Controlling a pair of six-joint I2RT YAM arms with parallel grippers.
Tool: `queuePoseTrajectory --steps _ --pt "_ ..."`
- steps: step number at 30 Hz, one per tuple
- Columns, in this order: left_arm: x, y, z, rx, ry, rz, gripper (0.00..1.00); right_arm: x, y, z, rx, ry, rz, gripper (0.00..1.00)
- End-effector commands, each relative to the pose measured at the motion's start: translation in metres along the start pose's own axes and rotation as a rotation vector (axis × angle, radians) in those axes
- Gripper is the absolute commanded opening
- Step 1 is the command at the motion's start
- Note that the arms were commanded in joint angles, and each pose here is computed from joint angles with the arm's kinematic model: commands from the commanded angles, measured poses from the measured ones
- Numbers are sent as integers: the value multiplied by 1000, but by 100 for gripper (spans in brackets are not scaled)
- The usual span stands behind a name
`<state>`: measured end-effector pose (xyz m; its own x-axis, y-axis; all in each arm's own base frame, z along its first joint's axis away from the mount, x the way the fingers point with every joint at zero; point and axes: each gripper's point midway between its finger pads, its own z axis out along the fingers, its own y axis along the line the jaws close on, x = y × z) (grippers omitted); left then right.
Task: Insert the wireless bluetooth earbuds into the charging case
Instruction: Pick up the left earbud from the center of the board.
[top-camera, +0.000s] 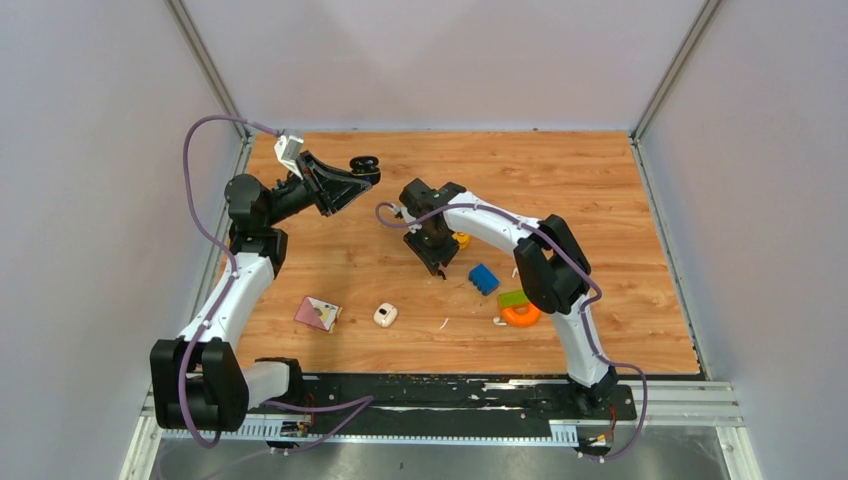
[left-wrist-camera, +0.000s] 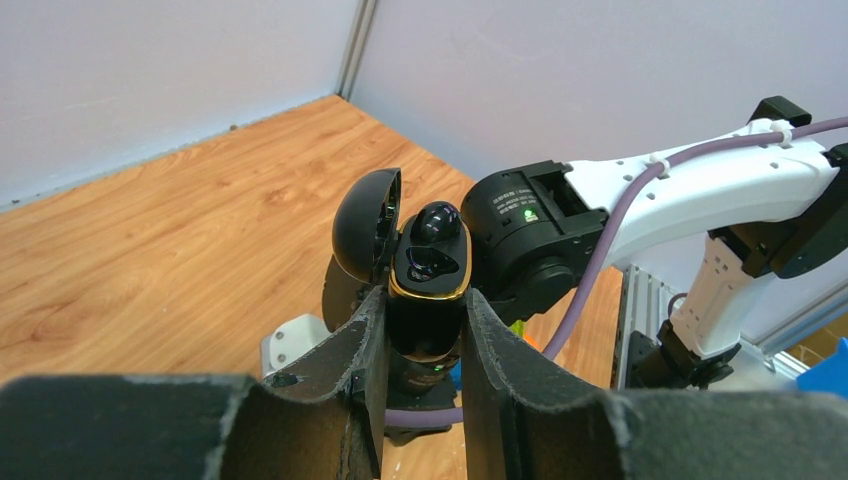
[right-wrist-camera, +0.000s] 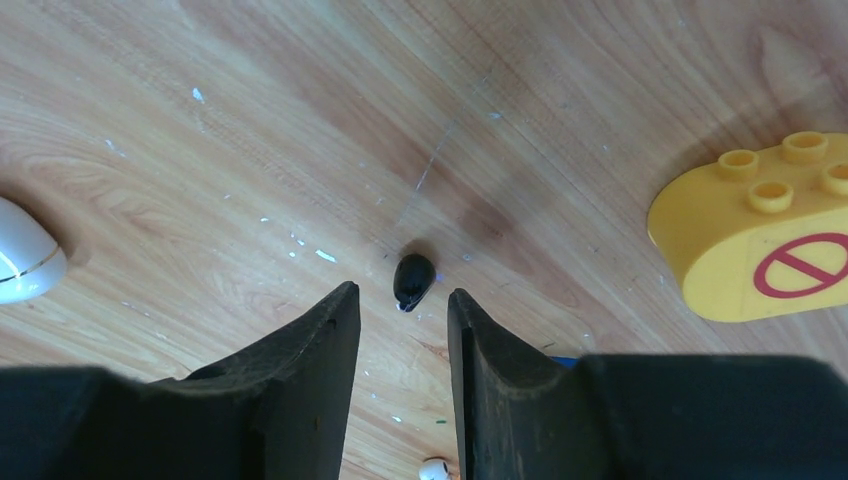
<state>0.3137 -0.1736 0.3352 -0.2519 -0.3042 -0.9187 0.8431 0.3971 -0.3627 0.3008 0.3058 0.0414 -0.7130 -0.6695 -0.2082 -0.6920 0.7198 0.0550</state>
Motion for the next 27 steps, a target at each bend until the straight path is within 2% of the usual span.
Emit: queuePoseTrajectory --steps 1,16,27 --pt "-11 -11 -1 21 -25 64 0 -10 -3 1 23 -18 47 37" --pt "-8 -10 -2 16 -23 60 0 8 -6 18 37 52 65 28" --pt "-8 -10 -2 16 -22 59 0 30 -14 28 84 122 67 27"
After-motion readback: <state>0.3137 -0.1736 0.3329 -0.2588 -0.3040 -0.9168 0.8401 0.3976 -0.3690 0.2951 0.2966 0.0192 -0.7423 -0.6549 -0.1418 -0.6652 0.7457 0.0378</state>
